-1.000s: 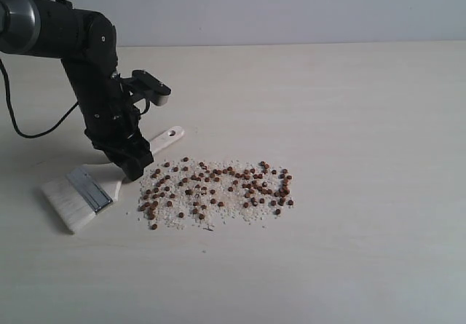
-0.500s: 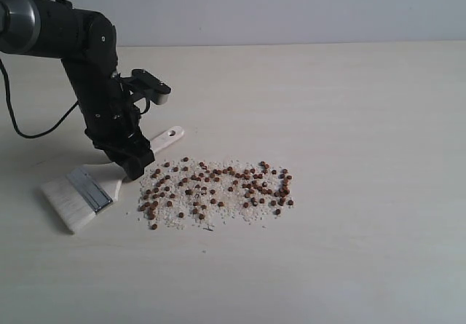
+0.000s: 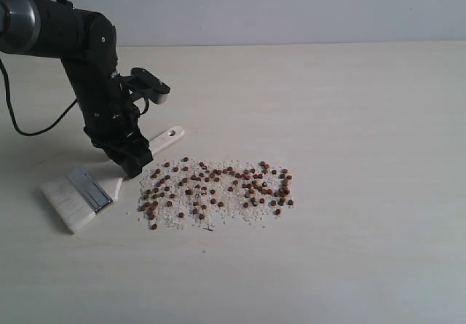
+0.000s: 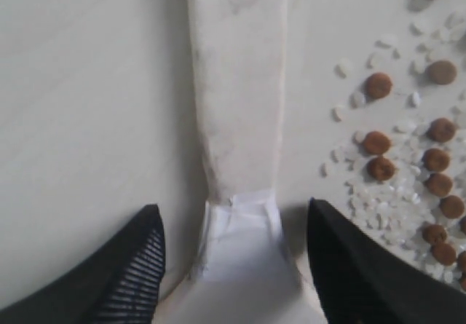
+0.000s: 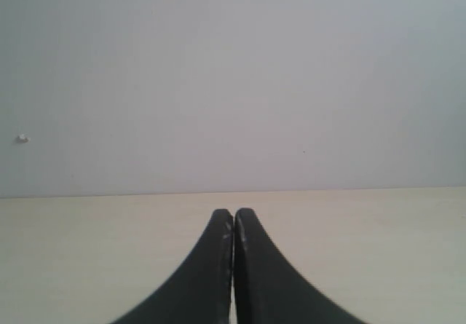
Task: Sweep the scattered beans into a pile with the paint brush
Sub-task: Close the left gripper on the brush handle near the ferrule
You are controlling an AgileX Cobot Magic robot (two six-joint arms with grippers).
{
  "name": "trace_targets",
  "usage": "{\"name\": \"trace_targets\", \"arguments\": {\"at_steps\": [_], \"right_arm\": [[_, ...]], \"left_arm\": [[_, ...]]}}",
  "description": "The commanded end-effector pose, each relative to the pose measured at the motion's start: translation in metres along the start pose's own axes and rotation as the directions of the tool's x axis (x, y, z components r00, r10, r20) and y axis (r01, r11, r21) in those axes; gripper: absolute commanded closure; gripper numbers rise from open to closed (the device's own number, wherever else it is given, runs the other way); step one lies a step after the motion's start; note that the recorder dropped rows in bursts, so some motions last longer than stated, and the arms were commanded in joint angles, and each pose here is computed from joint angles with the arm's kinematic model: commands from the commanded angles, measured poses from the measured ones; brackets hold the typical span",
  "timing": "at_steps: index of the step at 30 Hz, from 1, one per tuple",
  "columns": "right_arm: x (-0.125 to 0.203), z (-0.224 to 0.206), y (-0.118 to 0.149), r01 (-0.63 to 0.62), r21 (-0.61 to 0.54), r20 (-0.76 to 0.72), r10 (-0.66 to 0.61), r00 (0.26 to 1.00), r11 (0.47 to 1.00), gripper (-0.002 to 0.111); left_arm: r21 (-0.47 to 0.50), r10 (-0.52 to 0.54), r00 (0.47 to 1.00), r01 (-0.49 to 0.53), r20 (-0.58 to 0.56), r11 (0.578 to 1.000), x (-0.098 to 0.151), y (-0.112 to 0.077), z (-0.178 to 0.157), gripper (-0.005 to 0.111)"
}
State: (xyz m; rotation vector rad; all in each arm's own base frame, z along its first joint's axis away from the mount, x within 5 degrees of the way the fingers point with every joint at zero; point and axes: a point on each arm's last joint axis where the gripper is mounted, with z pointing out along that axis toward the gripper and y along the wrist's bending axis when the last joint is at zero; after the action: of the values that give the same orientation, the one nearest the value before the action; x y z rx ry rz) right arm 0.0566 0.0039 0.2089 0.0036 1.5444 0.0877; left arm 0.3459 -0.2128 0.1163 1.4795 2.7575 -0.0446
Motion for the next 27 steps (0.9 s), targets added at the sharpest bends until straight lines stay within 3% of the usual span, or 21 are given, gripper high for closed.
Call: {"name": "trace_targets", "arguments": {"at_steps": [1,17,27], "right_arm": [[0.0008,-0.0003,-0.0004,0.003,0.005,0.004,-0.003,1.000,1.000,0.108],[0.0008,-0.0003,-0.0004,0.003,0.005,0.004,-0.003,1.000,1.000,0.108],[0.0008,-0.0003,-0.0004,0.003,0.005,0.004,-0.003,1.000,1.000,0.108]], "left_arm": [[0.000,-0.018,1.000,0.018,-0.002,1.000,0.0006,-0.0004,-0.0002,0.052],[0.021,-0.015,0.998,0.016,-0.055,1.000,0.0054,-0.0024,-0.0004,0.052],[-0.010,-0.029,1.000,0.029,-0.003,1.000,0.0007,0.0005,-0.0003,0.052]]}}
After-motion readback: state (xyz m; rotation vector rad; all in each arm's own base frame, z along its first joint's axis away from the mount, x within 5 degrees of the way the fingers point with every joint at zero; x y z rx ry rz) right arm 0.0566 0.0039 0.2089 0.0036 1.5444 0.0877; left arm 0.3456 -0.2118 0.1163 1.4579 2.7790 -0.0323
